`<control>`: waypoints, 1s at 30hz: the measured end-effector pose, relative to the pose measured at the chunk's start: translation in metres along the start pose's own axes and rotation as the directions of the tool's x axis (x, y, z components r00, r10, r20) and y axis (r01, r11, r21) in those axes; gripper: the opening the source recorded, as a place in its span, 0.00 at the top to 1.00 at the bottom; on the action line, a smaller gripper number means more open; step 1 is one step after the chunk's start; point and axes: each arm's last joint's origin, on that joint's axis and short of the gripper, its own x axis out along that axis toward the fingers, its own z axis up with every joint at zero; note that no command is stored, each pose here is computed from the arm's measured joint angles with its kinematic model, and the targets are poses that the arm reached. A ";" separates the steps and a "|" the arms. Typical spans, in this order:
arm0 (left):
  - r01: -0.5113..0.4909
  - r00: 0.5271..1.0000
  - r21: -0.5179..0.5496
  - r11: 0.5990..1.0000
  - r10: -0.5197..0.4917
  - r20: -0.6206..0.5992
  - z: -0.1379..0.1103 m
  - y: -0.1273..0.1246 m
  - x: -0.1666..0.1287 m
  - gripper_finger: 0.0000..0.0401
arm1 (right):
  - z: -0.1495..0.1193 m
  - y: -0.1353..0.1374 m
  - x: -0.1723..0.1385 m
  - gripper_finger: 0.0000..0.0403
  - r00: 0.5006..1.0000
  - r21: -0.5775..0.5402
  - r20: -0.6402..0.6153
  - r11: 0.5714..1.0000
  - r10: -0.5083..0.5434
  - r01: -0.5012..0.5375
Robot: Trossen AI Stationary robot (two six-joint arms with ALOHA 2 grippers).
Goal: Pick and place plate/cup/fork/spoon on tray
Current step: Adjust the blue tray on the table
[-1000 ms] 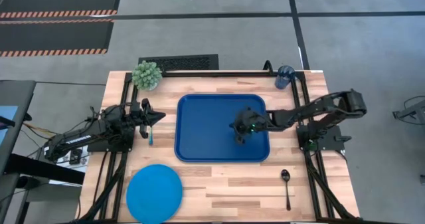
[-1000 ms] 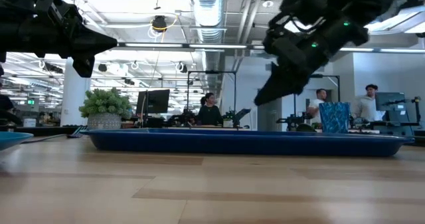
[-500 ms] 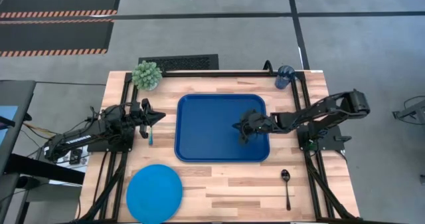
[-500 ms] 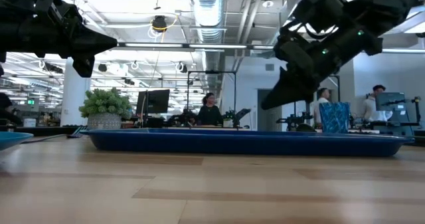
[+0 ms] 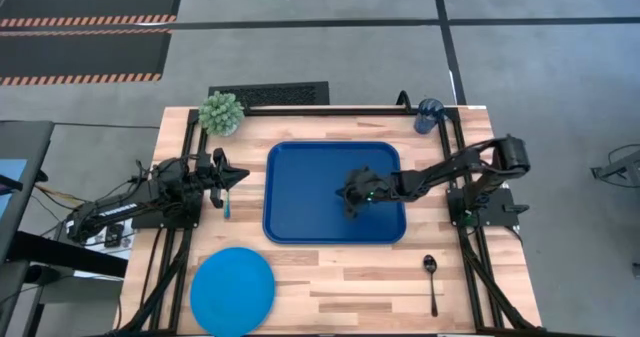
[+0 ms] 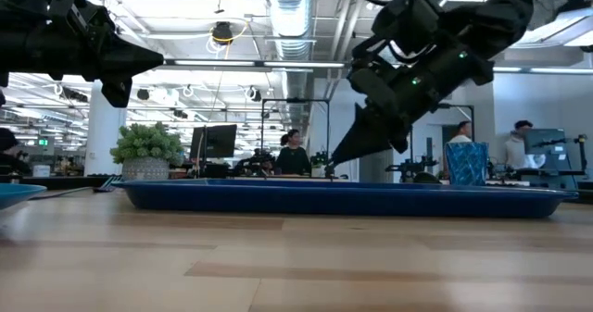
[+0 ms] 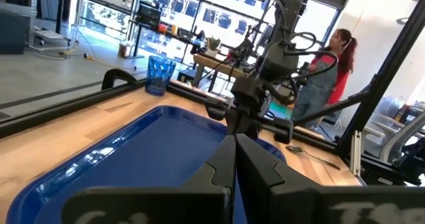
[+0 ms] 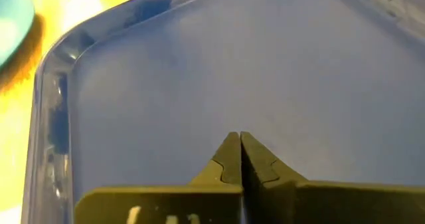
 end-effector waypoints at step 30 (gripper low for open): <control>0.001 1.000 0.001 1.000 -0.001 0.000 0.000 0.000 0.000 1.00 | 0.009 0.090 0.036 0.98 0.962 -0.151 -0.178 0.961 0.205 -0.233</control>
